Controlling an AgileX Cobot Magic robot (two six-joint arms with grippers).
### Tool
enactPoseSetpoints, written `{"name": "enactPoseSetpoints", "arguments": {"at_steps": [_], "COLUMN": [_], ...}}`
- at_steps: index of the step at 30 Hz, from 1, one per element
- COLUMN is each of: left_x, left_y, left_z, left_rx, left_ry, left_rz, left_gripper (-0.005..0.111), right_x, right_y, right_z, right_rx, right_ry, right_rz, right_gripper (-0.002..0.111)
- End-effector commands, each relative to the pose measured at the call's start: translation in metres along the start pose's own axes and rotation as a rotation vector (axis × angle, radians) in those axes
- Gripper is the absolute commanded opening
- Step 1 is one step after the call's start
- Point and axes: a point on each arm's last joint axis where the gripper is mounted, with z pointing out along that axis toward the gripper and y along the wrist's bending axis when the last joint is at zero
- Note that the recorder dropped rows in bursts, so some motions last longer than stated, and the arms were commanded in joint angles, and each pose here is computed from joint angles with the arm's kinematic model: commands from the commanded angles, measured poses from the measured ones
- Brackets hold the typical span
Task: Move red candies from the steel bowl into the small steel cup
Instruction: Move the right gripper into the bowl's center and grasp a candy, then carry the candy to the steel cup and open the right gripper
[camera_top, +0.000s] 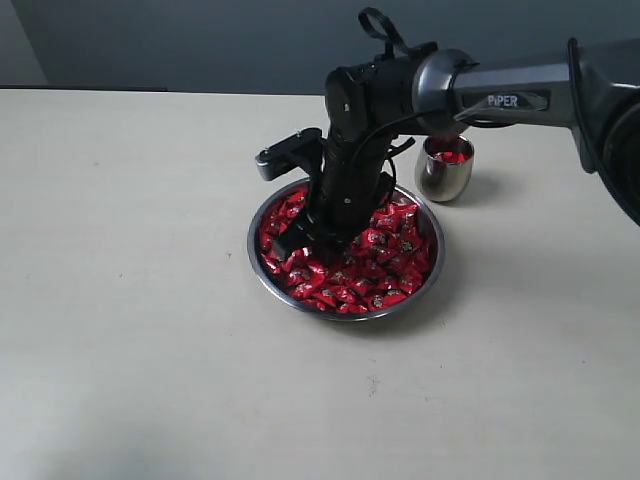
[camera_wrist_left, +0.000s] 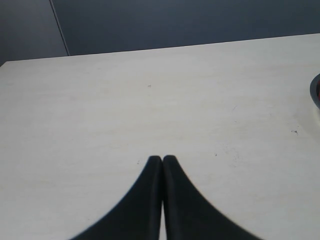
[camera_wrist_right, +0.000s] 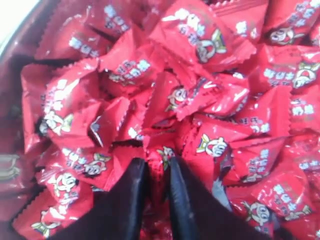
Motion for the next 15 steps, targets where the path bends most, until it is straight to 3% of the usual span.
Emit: {"name": "enactPoseSetpoints", "arguments": {"at_steps": [1, 9, 15], "left_x": [-0.004, -0.004, -0.004], "left_y": [0.0, 0.0, 0.0], "left_z": [-0.001, -0.001, -0.001], "left_rx": [-0.001, -0.001, -0.001], "left_ry": [-0.021, -0.021, -0.021], "left_rz": [-0.001, -0.001, -0.001], "left_gripper": [0.0, 0.0, 0.0], "right_x": [-0.003, -0.003, 0.009], "right_y": [0.0, -0.003, -0.057], "right_z": [-0.026, -0.069, -0.12], "right_rx": [0.026, 0.082, 0.226], "right_ry": [-0.05, -0.134, -0.253], "right_rz": [-0.016, 0.013, 0.149], "right_gripper": [0.0, 0.0, 0.0]}}
